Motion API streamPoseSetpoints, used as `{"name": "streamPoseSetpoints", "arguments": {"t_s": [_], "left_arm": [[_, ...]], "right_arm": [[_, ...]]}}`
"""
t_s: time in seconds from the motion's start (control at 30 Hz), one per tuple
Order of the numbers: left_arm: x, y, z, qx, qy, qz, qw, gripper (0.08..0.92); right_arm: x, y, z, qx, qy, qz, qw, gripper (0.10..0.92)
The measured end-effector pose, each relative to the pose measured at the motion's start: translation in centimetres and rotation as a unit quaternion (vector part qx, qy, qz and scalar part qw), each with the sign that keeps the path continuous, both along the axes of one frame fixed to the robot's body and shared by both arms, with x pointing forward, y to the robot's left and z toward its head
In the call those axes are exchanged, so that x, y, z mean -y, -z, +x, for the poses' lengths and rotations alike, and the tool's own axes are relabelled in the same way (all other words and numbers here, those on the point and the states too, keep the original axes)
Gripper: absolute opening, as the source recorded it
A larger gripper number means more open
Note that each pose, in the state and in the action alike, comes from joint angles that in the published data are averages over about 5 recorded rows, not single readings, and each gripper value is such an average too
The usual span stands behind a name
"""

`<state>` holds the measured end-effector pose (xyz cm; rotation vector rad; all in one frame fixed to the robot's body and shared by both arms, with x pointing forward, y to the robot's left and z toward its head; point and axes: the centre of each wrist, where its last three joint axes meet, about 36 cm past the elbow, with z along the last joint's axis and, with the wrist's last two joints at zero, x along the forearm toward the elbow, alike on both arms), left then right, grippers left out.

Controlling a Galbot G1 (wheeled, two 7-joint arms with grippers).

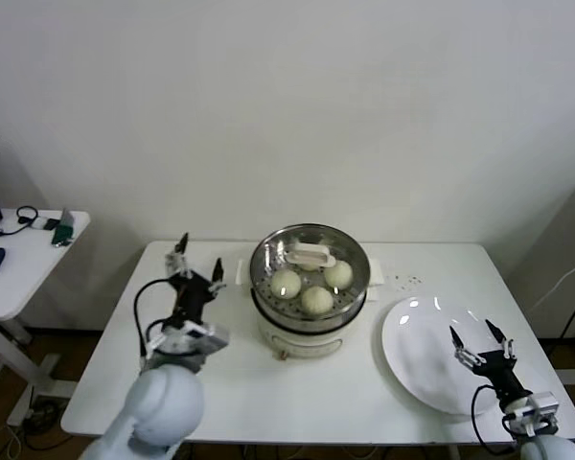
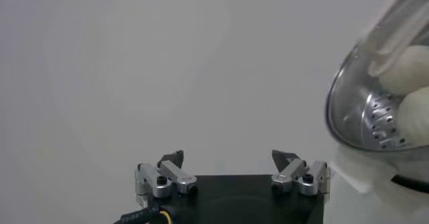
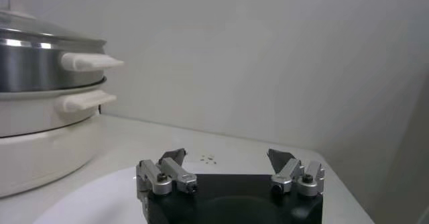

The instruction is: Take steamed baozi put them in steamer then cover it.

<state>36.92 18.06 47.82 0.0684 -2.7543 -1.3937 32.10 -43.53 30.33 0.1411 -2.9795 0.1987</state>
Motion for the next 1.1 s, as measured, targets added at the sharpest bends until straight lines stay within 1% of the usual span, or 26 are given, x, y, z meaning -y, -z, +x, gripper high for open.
{"name": "streamPoseSetpoints", "arguments": {"t_s": [0.13,0.27,0.37,0.5,0.63,0.8,0.93,1.1], "left_arm": [[-2.6,1.1,-1.0,0.008,0.012,-0.080,0.997,0.823],[-4.7,3.0,-2.1,0.013,0.021,-0.162,0.986,0.823],[-5.9,4.7,-2.9,0.013,0.019,-0.218,0.976,0.823],[-7.0,6.7,-3.9,0.011,0.006,-0.274,0.962,0.823],[-7.8,8.5,-4.6,0.008,-0.011,-0.310,0.951,0.823],[-8.3,10.2,-5.5,0.005,-0.026,-0.336,0.942,0.823],[-8.5,11.0,-6.0,0.005,-0.032,-0.346,0.938,0.823],[-8.7,11.4,-6.3,0.008,-0.035,-0.352,0.935,0.823]], "right_arm": [[-0.2,-0.1,-0.1,0.001,-0.007,0.001,1.000,0.823],[-0.4,0.0,-0.3,0.001,-0.013,0.001,1.000,0.823],[-0.5,-0.1,-0.4,0.002,-0.018,0.001,1.000,0.823],[-0.8,-0.3,-0.5,0.006,-0.025,0.003,1.000,0.823],[-1.1,-0.6,-0.3,0.012,-0.030,0.005,0.999,0.823],[-1.4,-1.0,-0.1,0.018,-0.035,0.012,0.999,0.823],[-1.4,-1.0,0.1,0.022,-0.036,0.016,0.999,0.823],[-1.4,-1.1,0.2,0.025,-0.036,0.018,0.999,0.823]]}}
